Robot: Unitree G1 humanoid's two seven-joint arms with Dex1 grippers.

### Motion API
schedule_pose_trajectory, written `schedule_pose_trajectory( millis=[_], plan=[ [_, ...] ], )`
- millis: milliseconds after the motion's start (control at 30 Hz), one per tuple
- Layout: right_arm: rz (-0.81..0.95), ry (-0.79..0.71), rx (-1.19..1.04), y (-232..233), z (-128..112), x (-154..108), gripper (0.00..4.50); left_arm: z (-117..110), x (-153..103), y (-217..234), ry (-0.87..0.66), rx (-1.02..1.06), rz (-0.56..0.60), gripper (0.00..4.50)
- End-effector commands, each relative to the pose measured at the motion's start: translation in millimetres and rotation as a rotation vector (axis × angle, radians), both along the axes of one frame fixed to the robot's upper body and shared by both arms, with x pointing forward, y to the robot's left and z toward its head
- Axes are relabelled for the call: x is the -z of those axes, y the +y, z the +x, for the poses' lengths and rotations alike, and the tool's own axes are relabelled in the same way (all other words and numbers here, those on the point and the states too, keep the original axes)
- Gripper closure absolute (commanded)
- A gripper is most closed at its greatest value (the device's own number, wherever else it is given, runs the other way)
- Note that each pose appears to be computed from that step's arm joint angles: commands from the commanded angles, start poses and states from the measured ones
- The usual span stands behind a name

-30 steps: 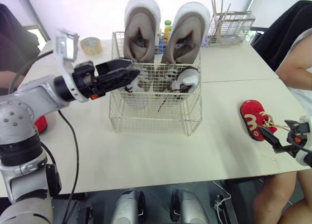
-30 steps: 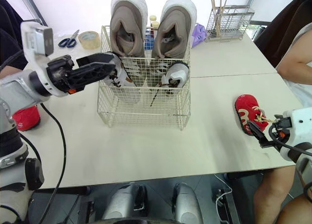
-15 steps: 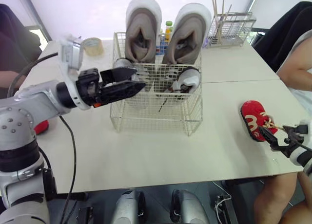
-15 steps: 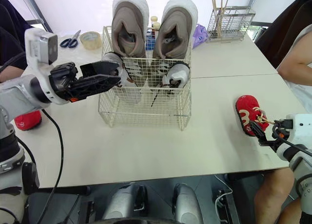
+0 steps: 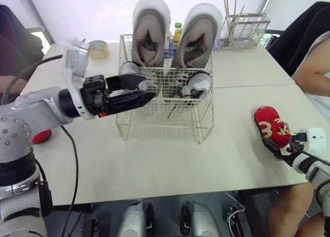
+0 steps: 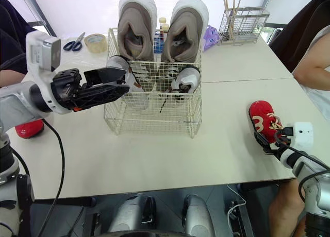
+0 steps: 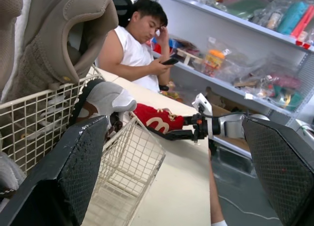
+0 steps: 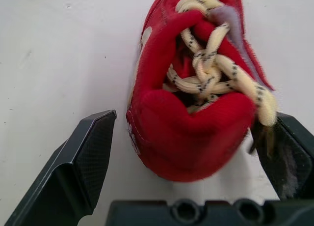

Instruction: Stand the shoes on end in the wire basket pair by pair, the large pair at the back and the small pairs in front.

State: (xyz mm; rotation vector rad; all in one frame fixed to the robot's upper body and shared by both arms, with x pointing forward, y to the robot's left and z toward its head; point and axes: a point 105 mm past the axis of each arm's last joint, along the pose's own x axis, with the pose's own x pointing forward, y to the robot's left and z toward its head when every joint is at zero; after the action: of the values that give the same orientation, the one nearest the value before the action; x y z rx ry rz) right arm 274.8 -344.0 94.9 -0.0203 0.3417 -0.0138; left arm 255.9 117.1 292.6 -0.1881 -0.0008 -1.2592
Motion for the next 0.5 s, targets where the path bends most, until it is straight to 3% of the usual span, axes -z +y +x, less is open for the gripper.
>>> schedule_pose_trajectory(
  millis=[33, 67, 133, 233, 367, 500],
  plan=[
    [-0.035, -0.06, -0.004, -2.9, 7.9, -15.1, 1.68, -2.5, -6.7, -0.7, -0.052, -0.007, 0.007, 0.0],
    [-0.036, -0.061, -0.005, -3.1, 9.0, -15.3, 2.27, -1.9, -6.4, -0.8, -0.054, -0.011, 0.01, 0.0],
    [-0.04, -0.065, -0.005, -3.9, 10.9, -16.2, 3.03, -0.2, -6.0, -0.4, -0.058, -0.019, 0.012, 0.0],
    [-0.081, -0.107, -0.007, -7.3, 13.5, -30.7, 3.88, 2.6, -6.4, 0.3, -0.062, -0.026, 0.009, 0.0],
    [-0.133, -0.243, -0.027, -9.0, 22.1, -85.6, 4.07, 11.4, -11.2, 4.5, -0.067, -0.036, -0.019, 0.0],
    [-0.258, -0.468, -0.169, 9.3, 23.3, -184.7, 4.07, 27.7, -20.3, 16.1, -0.04, -0.036, -0.078, 0.0]
  ],
)
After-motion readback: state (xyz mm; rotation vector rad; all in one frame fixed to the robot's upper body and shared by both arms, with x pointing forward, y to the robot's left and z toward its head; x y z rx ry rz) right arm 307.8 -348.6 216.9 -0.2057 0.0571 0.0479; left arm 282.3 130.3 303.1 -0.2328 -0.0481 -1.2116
